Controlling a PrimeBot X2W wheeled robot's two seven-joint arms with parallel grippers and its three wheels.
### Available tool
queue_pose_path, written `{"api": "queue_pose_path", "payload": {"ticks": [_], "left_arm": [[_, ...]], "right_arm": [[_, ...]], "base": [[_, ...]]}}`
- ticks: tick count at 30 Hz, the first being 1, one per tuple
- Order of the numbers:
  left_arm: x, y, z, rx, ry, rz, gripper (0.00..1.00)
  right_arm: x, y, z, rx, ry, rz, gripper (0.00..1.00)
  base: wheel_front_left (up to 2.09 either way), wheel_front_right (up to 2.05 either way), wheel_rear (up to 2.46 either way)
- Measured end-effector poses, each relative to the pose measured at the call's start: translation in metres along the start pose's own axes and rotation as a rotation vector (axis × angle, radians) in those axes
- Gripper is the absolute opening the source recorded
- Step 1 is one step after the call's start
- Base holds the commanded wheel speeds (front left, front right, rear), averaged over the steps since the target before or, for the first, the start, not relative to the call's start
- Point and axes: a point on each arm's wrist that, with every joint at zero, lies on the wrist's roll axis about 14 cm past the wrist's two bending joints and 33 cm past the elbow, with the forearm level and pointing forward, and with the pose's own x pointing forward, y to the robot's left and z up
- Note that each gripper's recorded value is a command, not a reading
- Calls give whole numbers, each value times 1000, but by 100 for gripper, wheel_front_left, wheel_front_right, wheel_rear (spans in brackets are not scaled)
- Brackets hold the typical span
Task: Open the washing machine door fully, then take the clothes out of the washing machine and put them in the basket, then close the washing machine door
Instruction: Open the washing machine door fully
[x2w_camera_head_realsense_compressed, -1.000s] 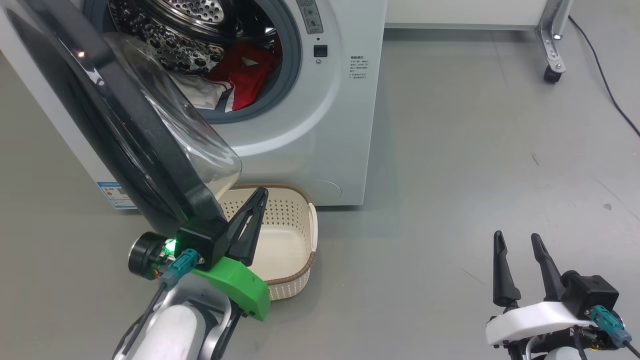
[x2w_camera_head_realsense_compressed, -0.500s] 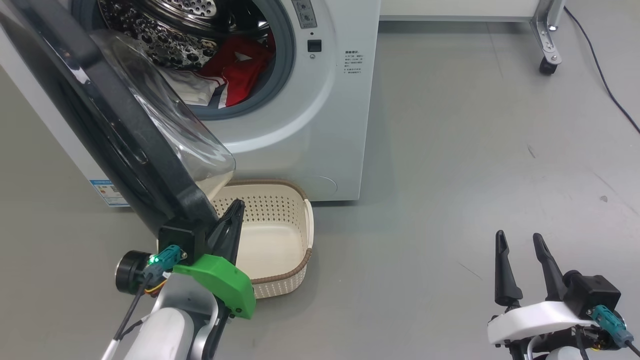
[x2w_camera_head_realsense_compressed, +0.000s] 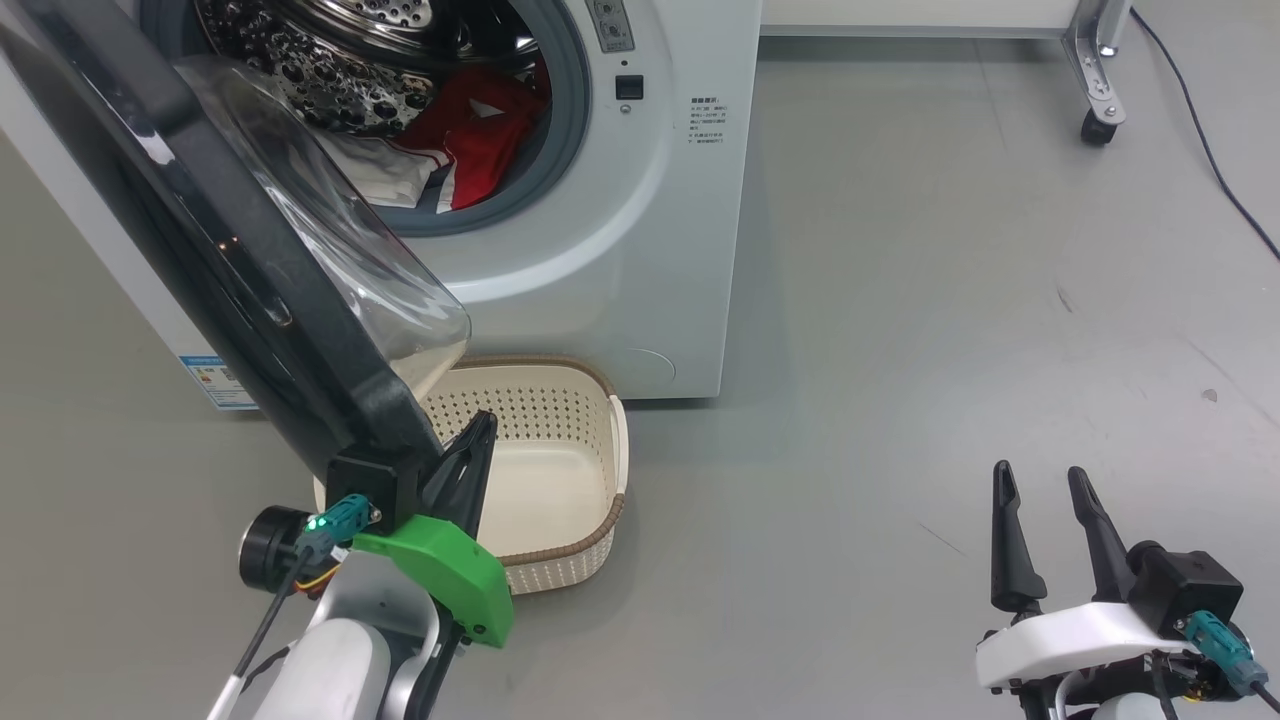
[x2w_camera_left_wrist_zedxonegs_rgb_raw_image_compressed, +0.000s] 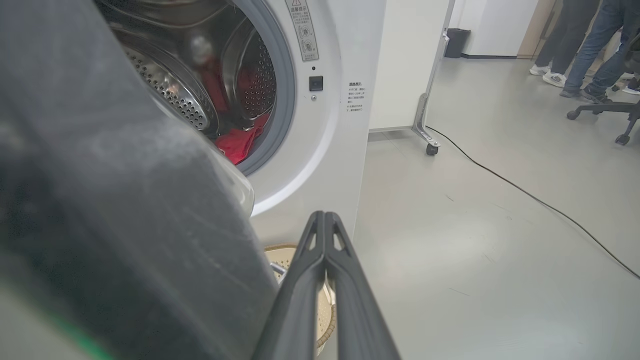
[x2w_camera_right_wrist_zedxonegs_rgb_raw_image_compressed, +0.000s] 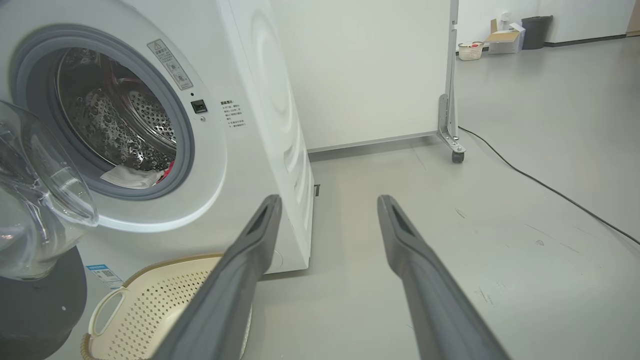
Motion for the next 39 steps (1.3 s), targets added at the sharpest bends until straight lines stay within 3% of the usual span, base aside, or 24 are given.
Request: {"api": "queue_pose_path", "payload": {"ticks": [9, 39], "left_arm": [[-4, 4, -5, -19, 10, 18, 0], [-43, 52, -1, -57, -44, 202, 0]], "right_arm": [[4, 1, 0, -4, -1, 5, 100], [24, 54, -15, -3, 44, 176, 100]], "base": [[0, 0, 0], [0, 0, 0]]}}
